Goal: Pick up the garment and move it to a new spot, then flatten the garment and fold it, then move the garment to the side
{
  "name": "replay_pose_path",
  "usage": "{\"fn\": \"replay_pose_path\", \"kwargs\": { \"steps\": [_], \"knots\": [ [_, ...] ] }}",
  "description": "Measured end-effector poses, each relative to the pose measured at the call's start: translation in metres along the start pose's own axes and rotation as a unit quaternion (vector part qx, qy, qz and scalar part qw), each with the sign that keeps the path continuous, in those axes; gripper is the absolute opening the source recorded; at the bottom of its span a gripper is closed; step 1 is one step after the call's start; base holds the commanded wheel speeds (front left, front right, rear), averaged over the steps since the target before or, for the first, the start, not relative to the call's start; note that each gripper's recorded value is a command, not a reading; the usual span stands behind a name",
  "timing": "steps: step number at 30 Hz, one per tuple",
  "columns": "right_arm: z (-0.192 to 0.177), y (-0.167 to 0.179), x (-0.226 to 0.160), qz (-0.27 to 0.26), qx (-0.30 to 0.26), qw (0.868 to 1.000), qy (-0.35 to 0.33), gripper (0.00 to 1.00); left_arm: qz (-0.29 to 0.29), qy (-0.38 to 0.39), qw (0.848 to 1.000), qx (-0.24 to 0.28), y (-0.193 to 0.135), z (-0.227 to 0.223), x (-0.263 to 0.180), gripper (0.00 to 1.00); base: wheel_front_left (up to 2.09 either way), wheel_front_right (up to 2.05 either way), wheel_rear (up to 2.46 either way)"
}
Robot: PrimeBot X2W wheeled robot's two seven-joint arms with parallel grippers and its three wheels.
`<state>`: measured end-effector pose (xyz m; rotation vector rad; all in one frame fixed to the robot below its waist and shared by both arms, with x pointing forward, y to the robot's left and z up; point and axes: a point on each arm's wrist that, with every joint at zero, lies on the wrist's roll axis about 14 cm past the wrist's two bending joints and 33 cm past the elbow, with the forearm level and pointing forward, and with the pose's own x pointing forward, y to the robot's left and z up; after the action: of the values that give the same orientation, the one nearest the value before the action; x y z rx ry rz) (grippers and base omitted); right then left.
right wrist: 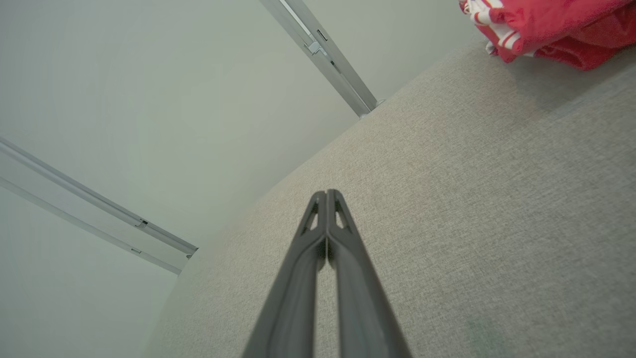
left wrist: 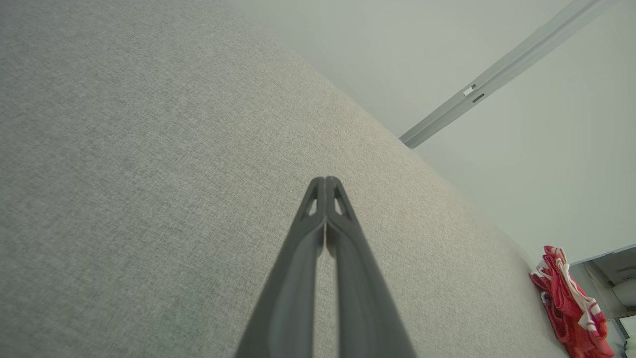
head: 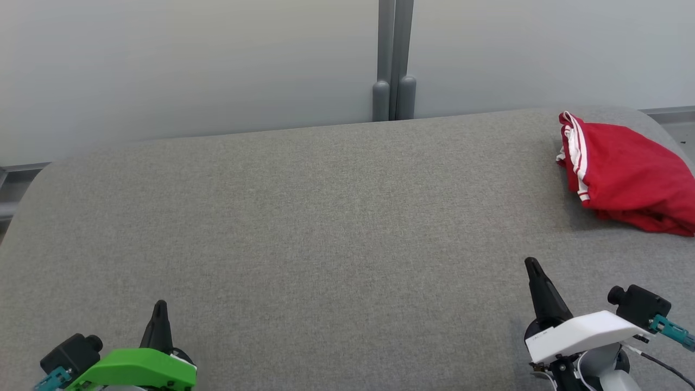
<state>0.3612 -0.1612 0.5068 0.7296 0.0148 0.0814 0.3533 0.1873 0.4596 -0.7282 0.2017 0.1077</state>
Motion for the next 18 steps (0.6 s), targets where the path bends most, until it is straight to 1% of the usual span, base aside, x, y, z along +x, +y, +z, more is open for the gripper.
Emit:
{"fn": "replay_pose_path", "kwargs": {
  "steps": [12, 18],
  "knots": [
    [0.003, -0.006, 0.006, -0.012, 0.075, 0.997, -0.004, 0.0, -0.009, 0.003, 0.997, -0.079, -0.004, 0.008, 0.009, 0.0, 0.0, 0.0, 0.0],
    [0.005, -0.007, 0.009, -0.013, 0.104, 0.994, -0.008, 0.0, -0.013, 0.002, 0.994, -0.107, -0.005, 0.011, 0.012, 0.0, 0.0, 0.0, 0.0]
  ]
}}
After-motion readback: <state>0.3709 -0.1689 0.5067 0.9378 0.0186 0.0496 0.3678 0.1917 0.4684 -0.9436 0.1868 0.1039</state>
